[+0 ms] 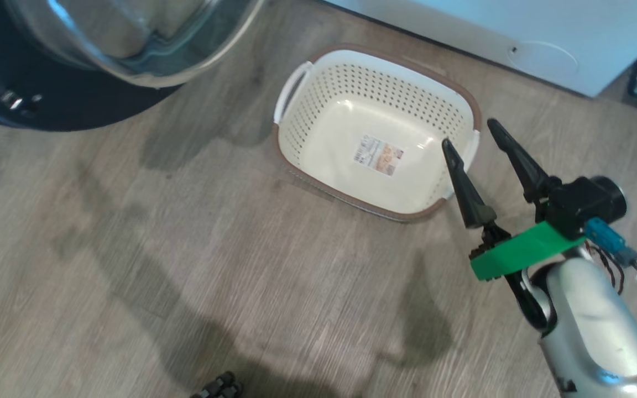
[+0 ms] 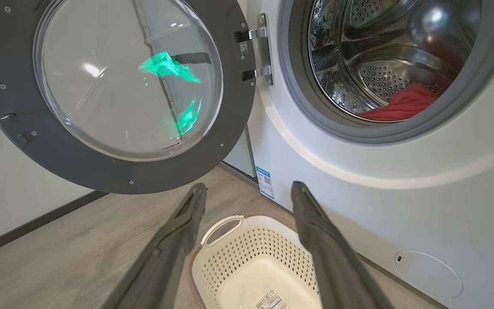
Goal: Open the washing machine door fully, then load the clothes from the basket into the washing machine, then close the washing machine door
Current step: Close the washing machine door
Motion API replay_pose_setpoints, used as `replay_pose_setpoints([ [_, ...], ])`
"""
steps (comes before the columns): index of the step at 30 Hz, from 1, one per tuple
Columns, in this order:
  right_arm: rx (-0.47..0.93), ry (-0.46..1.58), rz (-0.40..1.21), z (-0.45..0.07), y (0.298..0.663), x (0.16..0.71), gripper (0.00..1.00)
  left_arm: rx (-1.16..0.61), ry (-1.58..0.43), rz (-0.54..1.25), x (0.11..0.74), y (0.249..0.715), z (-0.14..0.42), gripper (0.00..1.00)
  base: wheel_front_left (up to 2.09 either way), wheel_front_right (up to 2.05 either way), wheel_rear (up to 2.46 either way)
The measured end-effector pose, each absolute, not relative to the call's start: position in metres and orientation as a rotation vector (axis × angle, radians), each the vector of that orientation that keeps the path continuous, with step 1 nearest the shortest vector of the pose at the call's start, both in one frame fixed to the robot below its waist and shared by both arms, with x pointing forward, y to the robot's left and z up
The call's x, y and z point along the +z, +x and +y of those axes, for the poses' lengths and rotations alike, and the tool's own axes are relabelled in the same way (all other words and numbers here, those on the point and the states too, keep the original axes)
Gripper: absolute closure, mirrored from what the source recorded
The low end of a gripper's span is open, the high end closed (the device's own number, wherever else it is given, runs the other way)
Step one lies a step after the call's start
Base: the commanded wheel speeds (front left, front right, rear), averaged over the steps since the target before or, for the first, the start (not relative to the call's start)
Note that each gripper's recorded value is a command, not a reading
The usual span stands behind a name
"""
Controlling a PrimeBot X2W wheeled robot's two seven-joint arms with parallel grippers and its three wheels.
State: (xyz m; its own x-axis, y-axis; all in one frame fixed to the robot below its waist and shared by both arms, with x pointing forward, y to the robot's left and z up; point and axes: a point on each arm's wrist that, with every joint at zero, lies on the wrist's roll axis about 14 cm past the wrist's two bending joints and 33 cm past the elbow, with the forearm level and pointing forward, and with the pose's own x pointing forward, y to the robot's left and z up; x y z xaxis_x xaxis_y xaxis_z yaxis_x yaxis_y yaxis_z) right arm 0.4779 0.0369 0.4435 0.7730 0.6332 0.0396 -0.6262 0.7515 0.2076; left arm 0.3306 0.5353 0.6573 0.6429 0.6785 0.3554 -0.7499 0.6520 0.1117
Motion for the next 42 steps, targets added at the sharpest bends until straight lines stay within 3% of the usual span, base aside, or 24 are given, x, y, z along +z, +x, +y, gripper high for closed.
replay_pose_setpoints([
  [6, 0.647, 0.209, 0.039, 0.022, 0.487, 0.437, 0.0, 0.967, -0.103, -0.244, 0.598, 0.341, 0.569, 1.0, 0.0, 0.0, 0.0],
  [10, 0.631, 0.206, 0.048, 0.016, 0.487, 0.433, 0.0, 1.037, -0.501, -0.267, 0.567, 0.35, 0.578, 1.0, 0.0, 0.0, 0.0],
  [18, 0.624, 0.204, 0.042, 0.013, 0.486, 0.437, 0.0, 0.877, -0.965, -0.172, 0.535, 0.396, 0.545, 1.0, 0.0, 0.0, 0.0],
  [26, 0.625, 0.206, 0.025, 0.015, 0.484, 0.446, 0.0, 0.684, -1.135, -0.089, 0.531, 0.421, 0.508, 1.0, 0.0, 0.0, 0.0],
  [42, 0.616, 0.215, -0.035, 0.015, 0.472, 0.482, 0.0, 0.411, -1.233, 0.092, 0.524, 0.414, 0.449, 1.0, 0.0, 0.0, 0.0],
])
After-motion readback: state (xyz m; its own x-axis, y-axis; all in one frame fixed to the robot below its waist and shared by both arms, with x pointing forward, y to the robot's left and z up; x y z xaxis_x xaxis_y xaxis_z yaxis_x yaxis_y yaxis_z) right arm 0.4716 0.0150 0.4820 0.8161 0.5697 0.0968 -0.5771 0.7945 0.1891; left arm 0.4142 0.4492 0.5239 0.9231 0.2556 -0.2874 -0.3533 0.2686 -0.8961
